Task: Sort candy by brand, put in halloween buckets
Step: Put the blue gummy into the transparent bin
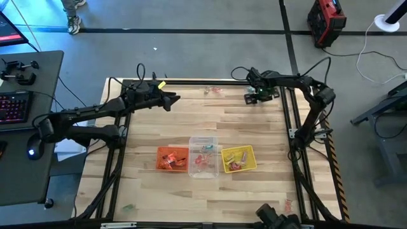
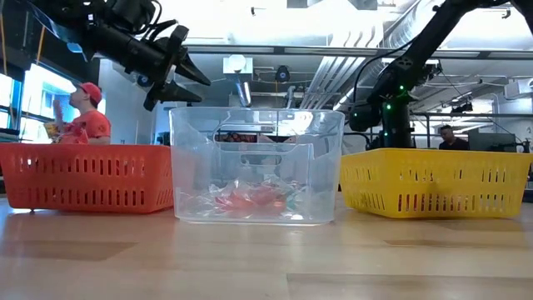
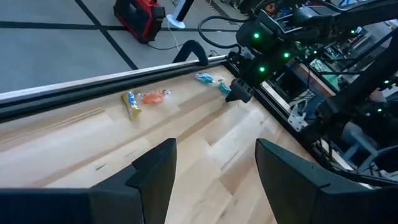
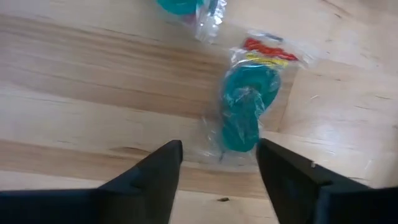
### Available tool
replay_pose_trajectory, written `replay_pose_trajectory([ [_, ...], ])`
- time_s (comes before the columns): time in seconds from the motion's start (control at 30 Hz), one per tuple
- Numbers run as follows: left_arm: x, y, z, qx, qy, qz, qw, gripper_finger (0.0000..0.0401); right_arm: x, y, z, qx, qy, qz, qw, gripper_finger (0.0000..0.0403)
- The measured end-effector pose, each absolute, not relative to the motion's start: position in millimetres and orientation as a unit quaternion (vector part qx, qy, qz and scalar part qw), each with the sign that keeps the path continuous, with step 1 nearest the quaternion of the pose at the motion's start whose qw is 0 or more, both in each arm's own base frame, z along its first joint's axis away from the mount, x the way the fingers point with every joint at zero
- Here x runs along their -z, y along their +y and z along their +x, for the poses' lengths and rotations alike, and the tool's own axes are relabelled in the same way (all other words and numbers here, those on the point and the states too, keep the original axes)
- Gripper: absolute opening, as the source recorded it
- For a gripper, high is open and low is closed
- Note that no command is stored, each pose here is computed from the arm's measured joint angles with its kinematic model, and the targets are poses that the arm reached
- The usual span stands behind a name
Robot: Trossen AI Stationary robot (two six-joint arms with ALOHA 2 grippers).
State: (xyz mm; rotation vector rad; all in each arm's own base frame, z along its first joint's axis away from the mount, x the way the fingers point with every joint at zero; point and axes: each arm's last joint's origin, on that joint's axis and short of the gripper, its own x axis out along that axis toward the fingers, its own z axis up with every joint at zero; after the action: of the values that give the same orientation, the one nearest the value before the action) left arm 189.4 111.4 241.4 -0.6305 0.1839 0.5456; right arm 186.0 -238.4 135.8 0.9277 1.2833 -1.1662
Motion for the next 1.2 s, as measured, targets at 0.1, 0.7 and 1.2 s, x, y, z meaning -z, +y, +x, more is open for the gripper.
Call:
replay_pose_trajectory([
  [0.1,-241,114,188,-0.269,0.091,-0.293,0.913,0.0209,-135,-238,186,0.489,0.549,0.389,0.556,0.0141],
  [0.7,-327,135,145,-0.292,-0.033,-0.138,0.946,0.0209,-246,-170,214,0.379,0.381,0.386,0.75,0.0002],
  [1.2,-314,140,149,-0.215,0.032,-0.151,0.964,0.0209,-245,7,321,0.093,0.336,0.399,0.848,0.0],
])
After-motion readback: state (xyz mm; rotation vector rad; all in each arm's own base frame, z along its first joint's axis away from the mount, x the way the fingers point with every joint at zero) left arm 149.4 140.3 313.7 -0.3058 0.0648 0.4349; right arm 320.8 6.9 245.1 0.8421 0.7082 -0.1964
